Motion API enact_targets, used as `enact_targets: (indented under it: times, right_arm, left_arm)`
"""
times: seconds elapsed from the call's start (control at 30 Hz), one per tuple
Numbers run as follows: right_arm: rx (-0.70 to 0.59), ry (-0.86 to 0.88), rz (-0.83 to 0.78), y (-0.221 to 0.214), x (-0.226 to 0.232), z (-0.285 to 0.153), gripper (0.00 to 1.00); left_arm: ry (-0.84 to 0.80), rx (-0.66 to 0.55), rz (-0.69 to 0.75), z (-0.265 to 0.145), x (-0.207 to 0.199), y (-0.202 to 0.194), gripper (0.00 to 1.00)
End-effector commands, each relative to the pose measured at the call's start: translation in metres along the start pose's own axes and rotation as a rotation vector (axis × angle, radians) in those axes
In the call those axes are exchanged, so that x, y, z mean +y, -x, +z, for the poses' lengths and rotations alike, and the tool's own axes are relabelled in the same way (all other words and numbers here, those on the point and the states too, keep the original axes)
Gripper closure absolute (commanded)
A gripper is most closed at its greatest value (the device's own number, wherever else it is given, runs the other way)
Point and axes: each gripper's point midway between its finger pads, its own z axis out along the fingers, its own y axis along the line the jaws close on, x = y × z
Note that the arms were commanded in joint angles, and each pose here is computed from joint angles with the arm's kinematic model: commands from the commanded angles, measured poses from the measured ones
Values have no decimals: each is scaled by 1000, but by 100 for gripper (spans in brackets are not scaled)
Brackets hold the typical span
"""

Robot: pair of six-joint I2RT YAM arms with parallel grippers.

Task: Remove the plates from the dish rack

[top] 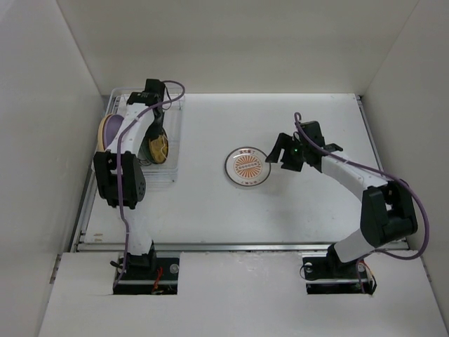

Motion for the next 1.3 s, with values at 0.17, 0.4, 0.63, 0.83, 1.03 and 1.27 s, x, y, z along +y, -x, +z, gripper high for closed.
enact_targets:
  times: [0.17, 0.4, 0.63, 0.83, 1.03, 1.27]
  right_arm:
    - [-50, 206, -145, 23, 56, -42, 22]
    - [-18, 423, -304, 6, 115, -71, 0]
    - [-61, 618, -470, -17, 191, -94, 0]
    - [-8, 693, -488, -28, 221, -84, 4]
    - [46, 745, -435, -40, 230, -66, 26]
    - [63, 745, -419, -47, 229, -61, 100]
  left_arm:
    - [-101, -317, -47, -134, 24, 36, 100]
    - [-272, -370, -28, -178, 7, 22, 100]
    - [-890, -216, 217, -202, -92, -44, 100]
    - [-1117, -148, 420, -234, -140, -84, 100]
    - [-1136, -127, 476, -241, -149, -98, 100]
    - [-1060, -137, 459, -233, -146, -90, 92]
